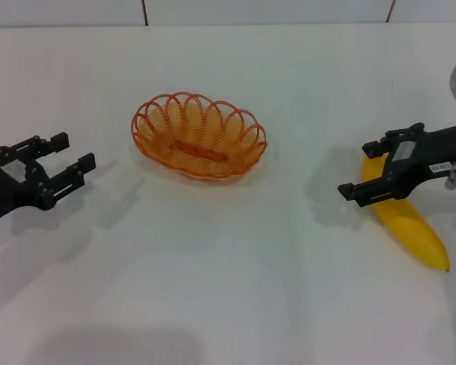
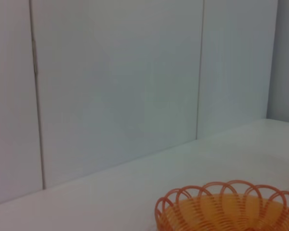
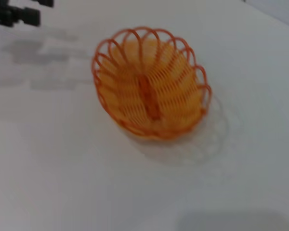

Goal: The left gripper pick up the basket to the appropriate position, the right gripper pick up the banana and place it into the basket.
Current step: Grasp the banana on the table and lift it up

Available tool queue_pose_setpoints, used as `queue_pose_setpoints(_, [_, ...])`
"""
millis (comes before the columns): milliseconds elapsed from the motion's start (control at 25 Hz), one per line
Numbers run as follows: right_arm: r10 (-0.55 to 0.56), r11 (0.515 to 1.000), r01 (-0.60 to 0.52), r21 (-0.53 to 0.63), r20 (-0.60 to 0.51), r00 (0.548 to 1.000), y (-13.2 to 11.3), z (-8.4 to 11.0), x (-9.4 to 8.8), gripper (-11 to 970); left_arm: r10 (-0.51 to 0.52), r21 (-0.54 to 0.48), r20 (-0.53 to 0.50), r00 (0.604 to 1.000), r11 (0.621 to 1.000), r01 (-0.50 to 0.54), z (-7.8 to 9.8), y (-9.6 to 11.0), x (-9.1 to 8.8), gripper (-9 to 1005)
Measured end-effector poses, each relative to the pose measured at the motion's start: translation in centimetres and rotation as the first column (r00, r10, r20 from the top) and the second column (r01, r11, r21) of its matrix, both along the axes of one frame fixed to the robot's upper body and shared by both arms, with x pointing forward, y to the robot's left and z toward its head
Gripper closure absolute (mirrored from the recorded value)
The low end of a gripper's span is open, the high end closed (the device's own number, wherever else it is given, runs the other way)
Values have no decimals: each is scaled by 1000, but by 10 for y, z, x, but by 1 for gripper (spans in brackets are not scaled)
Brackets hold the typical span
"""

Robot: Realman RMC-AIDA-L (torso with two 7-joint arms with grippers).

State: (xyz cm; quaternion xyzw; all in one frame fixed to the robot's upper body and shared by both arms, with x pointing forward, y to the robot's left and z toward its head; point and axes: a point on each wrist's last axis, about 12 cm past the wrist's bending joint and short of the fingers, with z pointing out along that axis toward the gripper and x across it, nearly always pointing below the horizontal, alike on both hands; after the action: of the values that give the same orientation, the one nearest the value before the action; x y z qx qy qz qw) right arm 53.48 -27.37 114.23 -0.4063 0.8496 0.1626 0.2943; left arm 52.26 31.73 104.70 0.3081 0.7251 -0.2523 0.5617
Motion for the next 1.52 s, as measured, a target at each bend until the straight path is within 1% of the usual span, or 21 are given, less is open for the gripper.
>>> queue_pose_setpoints(200, [-55, 996, 52, -72, -38, 998, -8, -5, 0, 95, -3, 8, -1, 1000, 1000, 3, 0, -1, 2, 413])
queue_pose_setpoints(440, [-85, 991, 78, -108, -71, 994, -11, -12, -1, 109, 5, 13, -3, 1000, 1000, -5, 0, 0, 2, 414])
queue_pose_setpoints(600, [-131, 980, 115, -161, -92, 987, -16, -16, -1, 119, 7, 18, -3, 1000, 1000, -7, -1, -1, 4, 413])
queue_pose_setpoints(720, [-143, 974, 121, -189, -110, 984, -15, -21, 0, 126, 9, 22, -4, 1000, 1000, -9, -1, -1, 4, 412])
queue_pose_setpoints(960, [-130, 974, 98, -206, -149, 980, -9, -30, 4, 141, 8, 25, -2, 1000, 1000, -8, -2, -2, 4, 412])
queue_pose_setpoints(1160, [-139, 970, 102, -221, -158, 978, -9, -35, 7, 153, 10, 29, -3, 1000, 1000, -10, -2, -3, 6, 411])
queue_pose_setpoints(1520, [-160, 969, 124, -215, -157, 975, -11, -35, 9, 175, 14, 34, -5, 1000, 999, -14, -3, -3, 6, 411])
